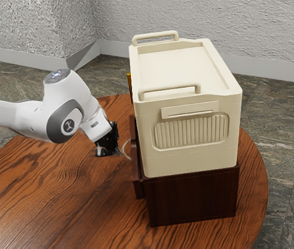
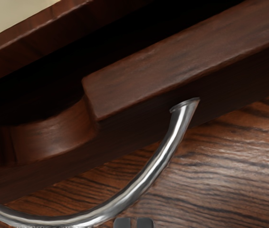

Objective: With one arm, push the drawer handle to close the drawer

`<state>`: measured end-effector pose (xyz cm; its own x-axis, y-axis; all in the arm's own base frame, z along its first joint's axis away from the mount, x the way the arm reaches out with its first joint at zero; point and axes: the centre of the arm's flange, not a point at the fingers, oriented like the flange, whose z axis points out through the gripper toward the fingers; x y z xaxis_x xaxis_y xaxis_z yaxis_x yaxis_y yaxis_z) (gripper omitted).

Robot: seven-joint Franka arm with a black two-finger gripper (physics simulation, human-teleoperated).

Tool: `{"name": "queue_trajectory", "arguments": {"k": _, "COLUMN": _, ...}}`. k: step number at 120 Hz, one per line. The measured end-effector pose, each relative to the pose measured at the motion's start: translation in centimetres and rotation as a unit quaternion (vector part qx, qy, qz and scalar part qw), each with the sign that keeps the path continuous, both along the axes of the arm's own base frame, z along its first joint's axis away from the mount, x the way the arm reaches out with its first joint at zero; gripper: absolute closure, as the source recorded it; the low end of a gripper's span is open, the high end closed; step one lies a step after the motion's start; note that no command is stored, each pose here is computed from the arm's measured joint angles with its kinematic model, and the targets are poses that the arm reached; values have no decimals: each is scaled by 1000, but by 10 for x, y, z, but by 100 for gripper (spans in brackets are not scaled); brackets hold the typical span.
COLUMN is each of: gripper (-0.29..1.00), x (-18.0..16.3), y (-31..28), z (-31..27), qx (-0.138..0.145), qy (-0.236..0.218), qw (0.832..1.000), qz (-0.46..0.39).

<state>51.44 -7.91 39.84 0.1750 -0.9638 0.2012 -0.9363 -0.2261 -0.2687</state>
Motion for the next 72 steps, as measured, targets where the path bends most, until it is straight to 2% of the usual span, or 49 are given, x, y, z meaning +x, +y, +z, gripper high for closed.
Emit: {"name": "queue_trajectory", "arguments": {"k": 72, "gripper": 78, "x": 11, "y": -18, "z": 0, "qx": -15, "qy": -20, "qw": 1000, "qz": -2}}
